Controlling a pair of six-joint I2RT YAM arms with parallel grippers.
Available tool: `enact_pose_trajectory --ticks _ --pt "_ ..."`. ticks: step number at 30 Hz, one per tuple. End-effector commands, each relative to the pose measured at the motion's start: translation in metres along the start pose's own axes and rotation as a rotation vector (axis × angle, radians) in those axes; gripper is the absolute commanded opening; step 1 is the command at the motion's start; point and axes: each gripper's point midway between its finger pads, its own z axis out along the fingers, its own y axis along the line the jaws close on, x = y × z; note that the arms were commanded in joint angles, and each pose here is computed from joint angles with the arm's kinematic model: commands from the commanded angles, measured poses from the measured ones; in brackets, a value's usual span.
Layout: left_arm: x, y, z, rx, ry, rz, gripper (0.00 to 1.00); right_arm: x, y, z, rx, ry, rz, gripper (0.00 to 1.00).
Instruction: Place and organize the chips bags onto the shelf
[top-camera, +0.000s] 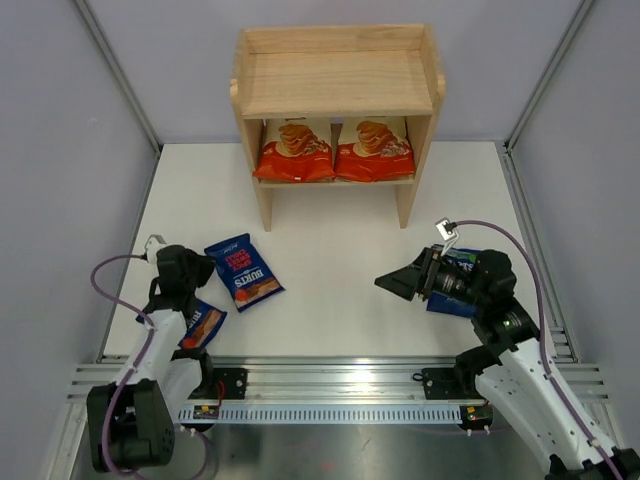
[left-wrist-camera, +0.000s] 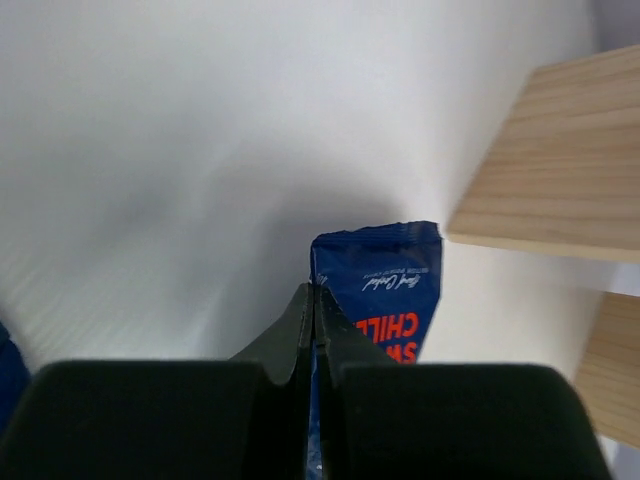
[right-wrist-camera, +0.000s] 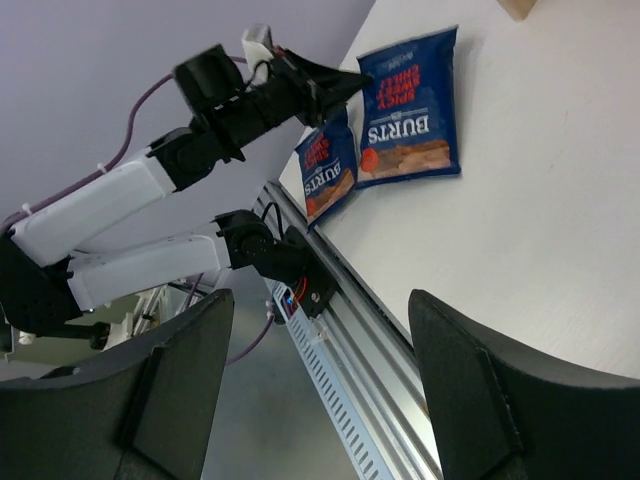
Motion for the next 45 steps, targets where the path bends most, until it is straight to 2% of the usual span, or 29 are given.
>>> enact_pose_trajectory --ticks 1,9,18,24,29,33,37,39,45 --pt "-0.003 -0.032 -0.022 0.157 0.006 -0.035 0.0 -0.002 0.0 0.014 -0.078 -0.002 0.038 0.78" --pt "0.005 -0.069 -0.065 0.363 0.071 -0.052 0.0 0.006 -0.023 0.038 -0.084 0.012 0.074 0.78" --pt "0.009 -0.098 -0.102 0.507 0.135 -0.001 0.0 0.021 -0.028 0.064 -0.131 0.063 0.058 0.78" --pt "0.009 -0.123 -0.137 0.644 0.17 0.034 0.0 0.017 -0.023 0.073 -0.181 0.067 -0.023 0.81" --pt "0.006 -0.139 -0.167 0.723 0.193 0.081 0.0 0.011 -0.014 0.081 -0.249 0.084 -0.09 0.91" --pt "0.004 -0.15 -0.186 0.783 0.201 0.1 0.0 0.008 -0.018 0.096 -0.262 0.112 -0.091 0.94" --pt "0.002 -0.161 -0.206 0.844 0.214 0.115 0.0 0.013 -0.001 0.112 -0.326 0.139 -0.118 0.96" --pt "-0.001 -0.17 -0.222 0.89 0.216 0.135 0.0 0.015 0.006 0.124 -0.346 0.149 -0.158 0.99" --pt "-0.01 -0.187 -0.26 0.971 0.204 0.173 0.0 0.026 0.03 0.146 -0.434 0.148 -0.319 1.0"
